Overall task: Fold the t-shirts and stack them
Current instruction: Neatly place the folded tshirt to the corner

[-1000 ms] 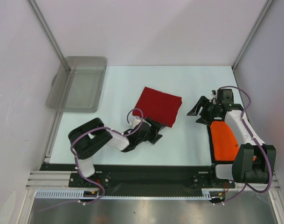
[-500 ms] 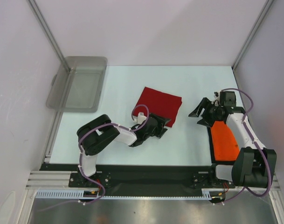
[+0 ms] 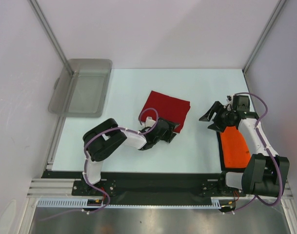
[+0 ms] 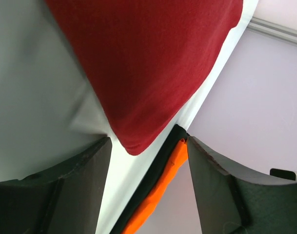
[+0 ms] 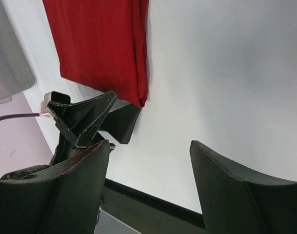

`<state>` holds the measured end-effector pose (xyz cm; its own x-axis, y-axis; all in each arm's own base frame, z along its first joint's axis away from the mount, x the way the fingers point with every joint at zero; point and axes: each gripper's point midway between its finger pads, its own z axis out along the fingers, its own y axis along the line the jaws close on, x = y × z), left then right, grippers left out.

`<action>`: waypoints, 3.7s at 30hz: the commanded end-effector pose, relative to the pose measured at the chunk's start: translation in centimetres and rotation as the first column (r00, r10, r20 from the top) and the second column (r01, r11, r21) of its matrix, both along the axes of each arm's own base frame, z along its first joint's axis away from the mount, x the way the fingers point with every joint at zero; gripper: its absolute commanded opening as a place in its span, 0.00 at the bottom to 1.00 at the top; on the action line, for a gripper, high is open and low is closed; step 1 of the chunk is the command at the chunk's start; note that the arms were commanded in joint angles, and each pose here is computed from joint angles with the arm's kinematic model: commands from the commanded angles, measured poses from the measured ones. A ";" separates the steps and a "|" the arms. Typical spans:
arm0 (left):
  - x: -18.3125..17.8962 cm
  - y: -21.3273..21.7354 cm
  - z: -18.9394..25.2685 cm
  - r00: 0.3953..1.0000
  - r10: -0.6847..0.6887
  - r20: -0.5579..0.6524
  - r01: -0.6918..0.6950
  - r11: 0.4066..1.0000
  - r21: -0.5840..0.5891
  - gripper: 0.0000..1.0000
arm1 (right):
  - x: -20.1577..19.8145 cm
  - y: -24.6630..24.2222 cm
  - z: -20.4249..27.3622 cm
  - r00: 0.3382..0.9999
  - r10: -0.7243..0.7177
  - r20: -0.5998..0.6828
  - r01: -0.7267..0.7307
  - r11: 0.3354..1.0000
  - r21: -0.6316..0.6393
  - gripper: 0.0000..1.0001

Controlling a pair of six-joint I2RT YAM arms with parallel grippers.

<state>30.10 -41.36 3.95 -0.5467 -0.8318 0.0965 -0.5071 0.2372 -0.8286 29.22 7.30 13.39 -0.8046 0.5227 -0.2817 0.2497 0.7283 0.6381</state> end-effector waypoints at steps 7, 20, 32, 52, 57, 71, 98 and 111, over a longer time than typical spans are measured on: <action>-0.2 0.2 -2.5 0.999 0.019 -0.040 -0.017 0.999 0.035 0.60 | 1.9 0.3 0.6 0.999 0.004 0.046 -0.006 0.999 0.042 0.73; -0.4 0.1 -1.7 0.999 -0.029 -0.017 0.029 1.000 -0.003 0.24 | 3.9 2.6 -2.2 0.994 0.105 -0.023 -0.100 0.980 0.172 0.95; 0.4 0.1 2.3 0.988 -0.152 0.037 0.154 0.987 -0.036 0.00 | 8.4 6.3 -3.8 0.984 0.176 -0.009 -0.167 0.946 0.278 0.95; 0.9 1.2 7.6 0.974 -0.194 0.118 0.208 0.971 -0.117 0.00 | 10.6 10.9 -8.5 0.980 0.174 -0.101 -0.124 0.917 0.379 0.89; 0.8 1.4 8.1 0.971 -0.203 0.127 0.219 0.968 -0.124 0.00 | 12.1 10.9 -9.2 0.987 0.119 -0.104 -0.069 0.915 0.397 0.84; -0.2 2.0 8.5 0.961 -0.238 0.138 0.254 0.961 -0.113 0.00 | 15.0 9.7 -10.2 0.993 -0.065 -0.098 0.095 0.933 0.348 0.73; -3.0 3.6 6.6 0.936 -0.334 0.113 0.341 0.939 -0.048 0.41 | 16.8 9.1 -5.6 0.997 -0.062 0.045 0.046 0.956 0.289 0.00; -10.6 9.2 8.6 0.711 -0.678 0.186 0.632 0.732 0.254 0.55 | 12.1 3.6 3.5 0.977 -0.130 0.170 0.148 0.984 -0.101 0.00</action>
<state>21.54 -33.71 11.18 -0.9140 -0.3953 -0.0916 -0.1319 0.5029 -0.8542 42.69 13.57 13.95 -0.7094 0.6111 -0.3511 0.2466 0.6818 0.6887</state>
